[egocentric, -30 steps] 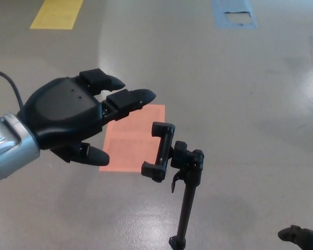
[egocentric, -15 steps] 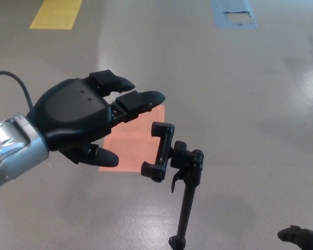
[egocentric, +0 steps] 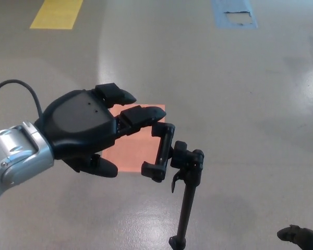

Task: The robot uses its left hand to grab the top of a phone stand kept on the floor and tilt it upwards to adjust its angle

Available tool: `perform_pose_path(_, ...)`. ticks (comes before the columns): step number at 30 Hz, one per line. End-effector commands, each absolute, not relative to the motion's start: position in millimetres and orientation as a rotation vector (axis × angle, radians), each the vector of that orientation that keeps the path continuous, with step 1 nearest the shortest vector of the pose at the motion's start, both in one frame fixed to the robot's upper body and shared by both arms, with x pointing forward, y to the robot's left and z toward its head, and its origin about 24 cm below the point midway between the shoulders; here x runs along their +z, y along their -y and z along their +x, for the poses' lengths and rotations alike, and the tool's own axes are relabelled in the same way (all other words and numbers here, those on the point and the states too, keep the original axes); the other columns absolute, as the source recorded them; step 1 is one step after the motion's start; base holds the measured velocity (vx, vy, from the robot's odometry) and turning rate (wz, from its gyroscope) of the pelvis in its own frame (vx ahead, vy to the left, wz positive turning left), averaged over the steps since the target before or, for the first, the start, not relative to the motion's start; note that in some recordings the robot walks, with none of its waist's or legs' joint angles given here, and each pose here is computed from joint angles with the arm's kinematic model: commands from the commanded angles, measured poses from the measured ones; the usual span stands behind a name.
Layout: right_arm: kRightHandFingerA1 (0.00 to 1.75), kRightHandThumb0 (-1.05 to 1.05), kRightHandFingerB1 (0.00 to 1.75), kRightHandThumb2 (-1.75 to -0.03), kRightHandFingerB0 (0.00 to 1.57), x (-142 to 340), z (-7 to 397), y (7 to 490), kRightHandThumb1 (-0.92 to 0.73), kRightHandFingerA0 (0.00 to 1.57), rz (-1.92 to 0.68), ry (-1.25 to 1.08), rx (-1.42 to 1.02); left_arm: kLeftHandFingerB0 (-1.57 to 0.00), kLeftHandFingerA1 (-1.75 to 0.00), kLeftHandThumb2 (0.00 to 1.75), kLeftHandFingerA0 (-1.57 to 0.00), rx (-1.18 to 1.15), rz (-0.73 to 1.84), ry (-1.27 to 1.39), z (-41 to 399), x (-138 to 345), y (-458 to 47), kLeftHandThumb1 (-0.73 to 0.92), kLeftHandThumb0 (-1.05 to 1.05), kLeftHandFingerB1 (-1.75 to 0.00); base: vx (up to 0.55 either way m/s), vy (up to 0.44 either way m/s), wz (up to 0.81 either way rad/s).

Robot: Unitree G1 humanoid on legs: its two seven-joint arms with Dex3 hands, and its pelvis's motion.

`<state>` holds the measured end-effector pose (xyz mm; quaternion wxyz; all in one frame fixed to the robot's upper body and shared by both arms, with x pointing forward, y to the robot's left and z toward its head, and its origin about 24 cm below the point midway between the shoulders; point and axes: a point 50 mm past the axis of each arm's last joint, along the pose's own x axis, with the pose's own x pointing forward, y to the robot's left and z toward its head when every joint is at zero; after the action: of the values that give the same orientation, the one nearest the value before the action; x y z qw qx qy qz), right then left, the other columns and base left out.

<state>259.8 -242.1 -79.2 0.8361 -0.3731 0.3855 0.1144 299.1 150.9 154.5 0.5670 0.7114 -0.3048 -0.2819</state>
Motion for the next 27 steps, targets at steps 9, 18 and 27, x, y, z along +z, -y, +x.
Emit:
perform_pose_path(9,0.49,-0.27,0.47,-1.11,0.0,-76.5,261.5,247.5,-0.66,0.01,-0.807,-0.827,0.233,0.0,-0.41,0.94,-0.14,-0.672,1.716,0.692,299.2,145.7,-156.6,0.57,-0.82,-0.17,0.0,0.0,0.0)
perform_pose_path(18,0.36,-0.49,0.33,-0.74,0.14,-75.7,261.9,248.2,-0.75,0.15,-0.806,-0.821,0.232,0.0,-0.42,0.93,-0.14,-0.681,1.703,0.699,299.2,144.8,-153.8,0.58,-0.81,-0.17,0.0,0.0,0.0)
perform_pose_path(27,0.49,-0.27,0.47,-1.11,0.01,-75.3,262.7,247.9,-0.66,0.02,-0.804,-0.824,0.234,0.0,-0.35,0.91,-0.15,-0.687,1.692,0.708,296.7,143.1,-146.2,0.59,-0.87,-0.1,0.0,0.0,0.0)
